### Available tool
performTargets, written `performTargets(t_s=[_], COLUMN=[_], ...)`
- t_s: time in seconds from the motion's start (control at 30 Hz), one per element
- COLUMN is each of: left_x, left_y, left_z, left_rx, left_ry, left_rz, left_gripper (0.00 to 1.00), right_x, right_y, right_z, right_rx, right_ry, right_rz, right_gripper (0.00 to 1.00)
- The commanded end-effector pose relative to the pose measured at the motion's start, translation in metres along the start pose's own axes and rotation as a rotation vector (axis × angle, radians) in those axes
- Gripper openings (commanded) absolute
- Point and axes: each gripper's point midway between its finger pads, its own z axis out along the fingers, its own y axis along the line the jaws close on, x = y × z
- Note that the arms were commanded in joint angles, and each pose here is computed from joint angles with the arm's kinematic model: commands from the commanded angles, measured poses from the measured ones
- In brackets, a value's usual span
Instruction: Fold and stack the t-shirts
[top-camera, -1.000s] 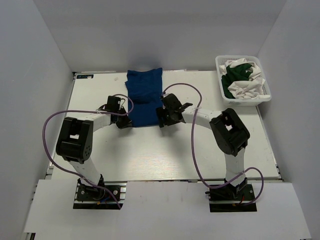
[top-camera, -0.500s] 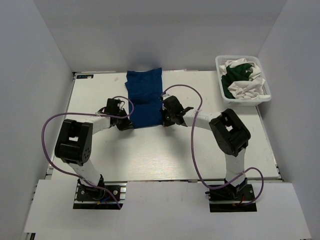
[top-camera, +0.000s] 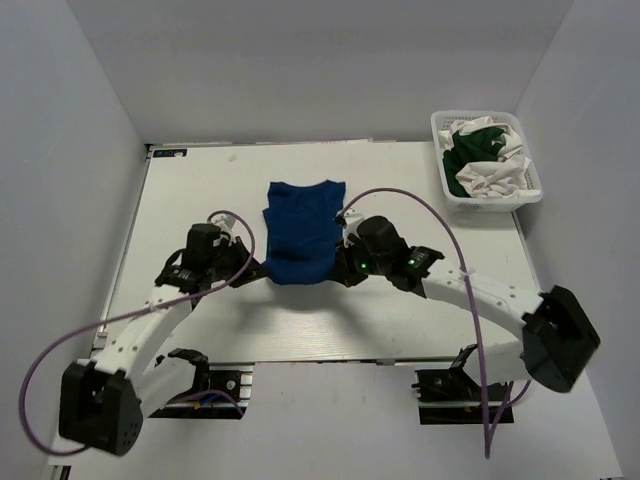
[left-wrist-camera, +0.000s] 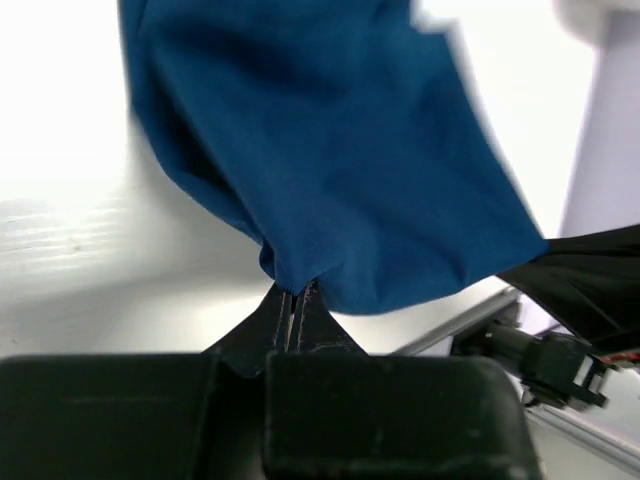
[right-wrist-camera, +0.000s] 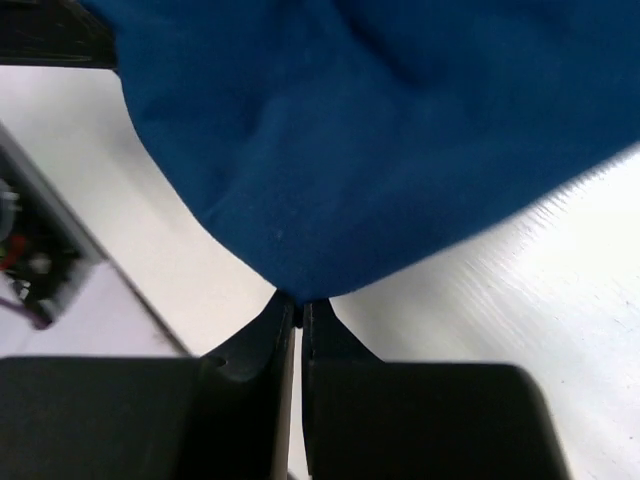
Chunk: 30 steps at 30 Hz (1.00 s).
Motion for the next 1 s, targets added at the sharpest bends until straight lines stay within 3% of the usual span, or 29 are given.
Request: performTargets(t_s=[0.0,0.23,0.5,0.97], left_x=[-0.012,-0.050,-0.116,-0.202], left_y=[-0.023,-0.039,-0.060,-0.063], left_z=[-0.029,-0.033,-0.022,0.017], left_rx=[0.042,0.018,-0.032,-0.156], left_ry=[-0.074,-0.168,-0.249,-0.373], left_rz=[0.031,0.028,0.013,0.007], left_gripper=[0.00,0.00,0.00,0.00], right_x=[-0.016,-0.072,-0.109,-0.140], right_y=[0.023,0.026,-0.002,-0.067], right_z=[-0.023,-0.035,-0.023,0.004], right_rx=[-0.065,-0.016,0.065,0.016], right_ry=[-0.049,-0.176,-0.199,-0.198], right_rz=[0.010,0.057,0.149,0.276], right_gripper=[0.00,0.00,0.00,0.00])
